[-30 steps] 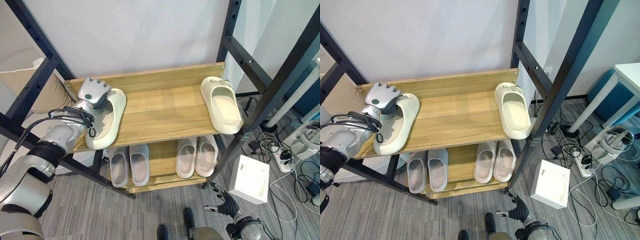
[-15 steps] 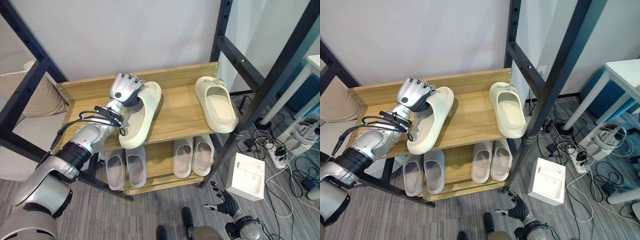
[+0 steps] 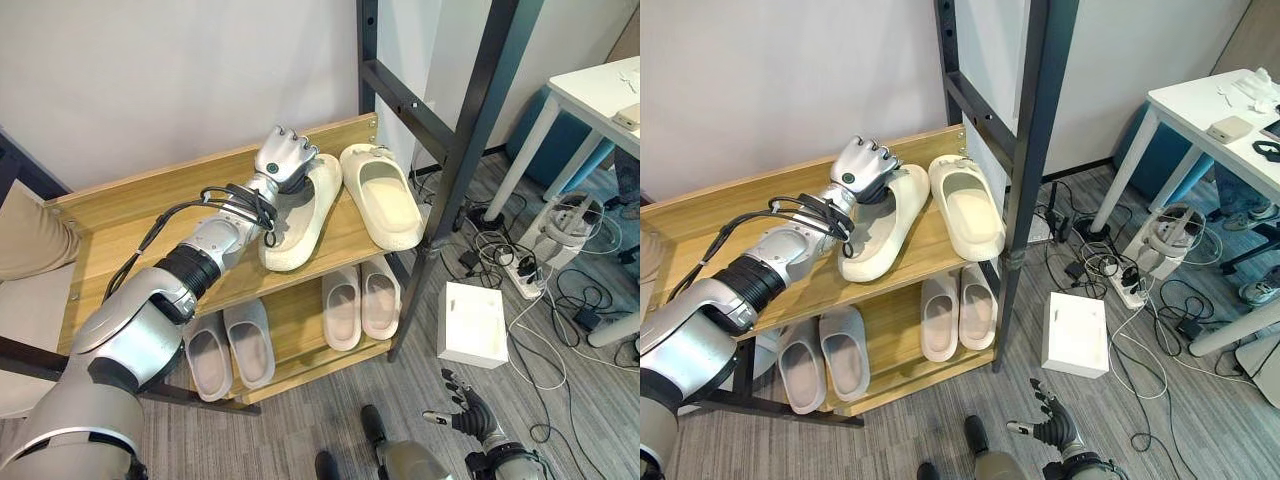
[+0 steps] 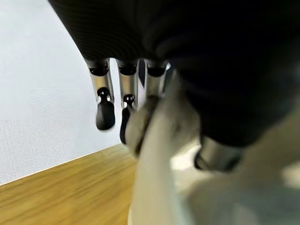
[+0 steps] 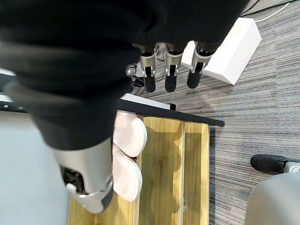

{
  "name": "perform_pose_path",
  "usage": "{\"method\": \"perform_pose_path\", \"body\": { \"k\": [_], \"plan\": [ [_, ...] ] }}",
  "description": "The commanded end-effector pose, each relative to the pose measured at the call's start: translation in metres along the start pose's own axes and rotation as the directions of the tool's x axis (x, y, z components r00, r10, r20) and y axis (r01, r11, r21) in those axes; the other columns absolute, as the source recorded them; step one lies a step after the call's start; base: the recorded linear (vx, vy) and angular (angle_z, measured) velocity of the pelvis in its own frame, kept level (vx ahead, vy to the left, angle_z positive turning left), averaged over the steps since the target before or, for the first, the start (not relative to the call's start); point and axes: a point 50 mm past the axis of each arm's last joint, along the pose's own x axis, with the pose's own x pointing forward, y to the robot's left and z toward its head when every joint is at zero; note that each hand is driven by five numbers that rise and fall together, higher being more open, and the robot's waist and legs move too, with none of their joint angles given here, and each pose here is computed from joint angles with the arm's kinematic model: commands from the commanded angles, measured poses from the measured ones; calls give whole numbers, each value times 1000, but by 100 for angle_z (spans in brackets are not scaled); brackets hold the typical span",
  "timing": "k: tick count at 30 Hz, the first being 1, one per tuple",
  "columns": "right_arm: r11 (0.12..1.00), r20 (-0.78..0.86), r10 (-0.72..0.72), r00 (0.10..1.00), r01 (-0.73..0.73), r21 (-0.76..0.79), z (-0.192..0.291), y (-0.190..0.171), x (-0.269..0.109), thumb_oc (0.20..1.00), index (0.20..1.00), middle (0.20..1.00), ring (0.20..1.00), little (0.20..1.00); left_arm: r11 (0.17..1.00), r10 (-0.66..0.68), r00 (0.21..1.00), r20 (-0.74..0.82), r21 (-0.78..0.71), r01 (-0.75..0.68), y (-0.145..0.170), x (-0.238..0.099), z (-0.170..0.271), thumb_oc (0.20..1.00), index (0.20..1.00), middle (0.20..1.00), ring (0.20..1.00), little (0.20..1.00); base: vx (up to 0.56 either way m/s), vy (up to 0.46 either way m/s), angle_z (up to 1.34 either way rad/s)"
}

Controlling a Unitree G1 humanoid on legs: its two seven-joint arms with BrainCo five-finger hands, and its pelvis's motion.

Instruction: Arrange the slippers neatly on the shoe rack.

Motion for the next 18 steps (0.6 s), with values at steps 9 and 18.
{"method": "perform_pose_path", "body": {
  "k": [9,18],
  "plan": [
    [999,80,-19,997,16,29,17,-6,3,1000,1000,1000,1000,1000,987,154,984,-89,70,-148,57,13,-46,1000,1000,1000,1000,1000,-30,-14,9],
    [1000,68,19,997,-21,24,22,7,13,1000,1000,1000,1000,1000,828,99,968,-231,-521,-209,39,-13,-36,1000,1000,1000,1000,1000,-16,-2,19]
  ]
}}
